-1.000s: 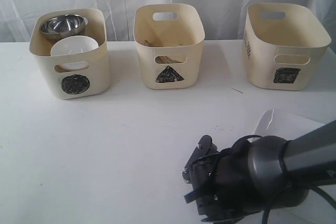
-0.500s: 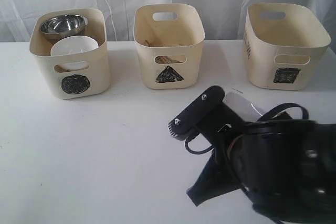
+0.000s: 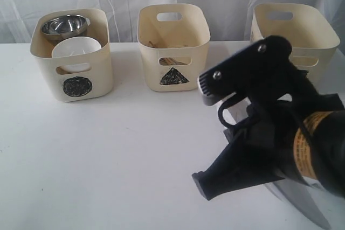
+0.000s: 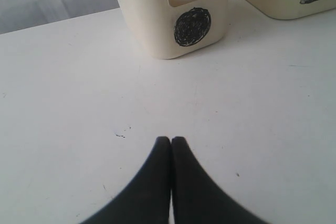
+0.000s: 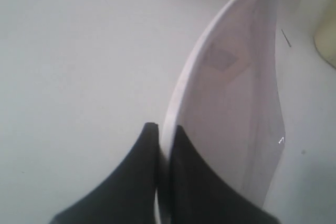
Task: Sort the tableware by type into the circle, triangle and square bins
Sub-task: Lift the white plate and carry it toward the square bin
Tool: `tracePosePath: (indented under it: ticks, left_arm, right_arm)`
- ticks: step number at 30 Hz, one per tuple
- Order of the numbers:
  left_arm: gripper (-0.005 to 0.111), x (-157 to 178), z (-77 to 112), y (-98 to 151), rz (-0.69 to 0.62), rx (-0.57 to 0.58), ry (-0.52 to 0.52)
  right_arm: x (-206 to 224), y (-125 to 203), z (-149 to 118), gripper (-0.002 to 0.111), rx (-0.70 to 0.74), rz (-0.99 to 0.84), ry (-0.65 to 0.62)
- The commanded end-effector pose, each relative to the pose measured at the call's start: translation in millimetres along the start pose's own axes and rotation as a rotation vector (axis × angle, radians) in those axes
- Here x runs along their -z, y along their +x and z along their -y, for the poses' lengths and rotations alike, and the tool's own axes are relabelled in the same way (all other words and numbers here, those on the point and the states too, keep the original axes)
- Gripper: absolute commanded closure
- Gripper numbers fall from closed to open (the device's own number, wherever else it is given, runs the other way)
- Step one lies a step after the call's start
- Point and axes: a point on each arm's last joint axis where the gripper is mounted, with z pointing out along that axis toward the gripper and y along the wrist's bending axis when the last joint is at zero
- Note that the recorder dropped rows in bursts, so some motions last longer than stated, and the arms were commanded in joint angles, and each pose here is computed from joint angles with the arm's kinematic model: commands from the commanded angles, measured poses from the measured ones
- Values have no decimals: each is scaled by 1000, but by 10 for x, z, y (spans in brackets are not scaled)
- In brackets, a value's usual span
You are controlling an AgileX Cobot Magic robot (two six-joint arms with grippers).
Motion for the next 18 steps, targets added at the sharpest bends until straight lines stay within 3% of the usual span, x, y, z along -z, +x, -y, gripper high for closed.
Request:
tracePosePath:
  ticks: [1,18]
  left_arm:
    - [107,0,1,11,-2,3,-1]
    - [107,0,1,11,-2,3,-1]
  right_arm:
    - [277,-208,-5,108,75,133,-44]
    - [642,-628,181,108,318,422,115]
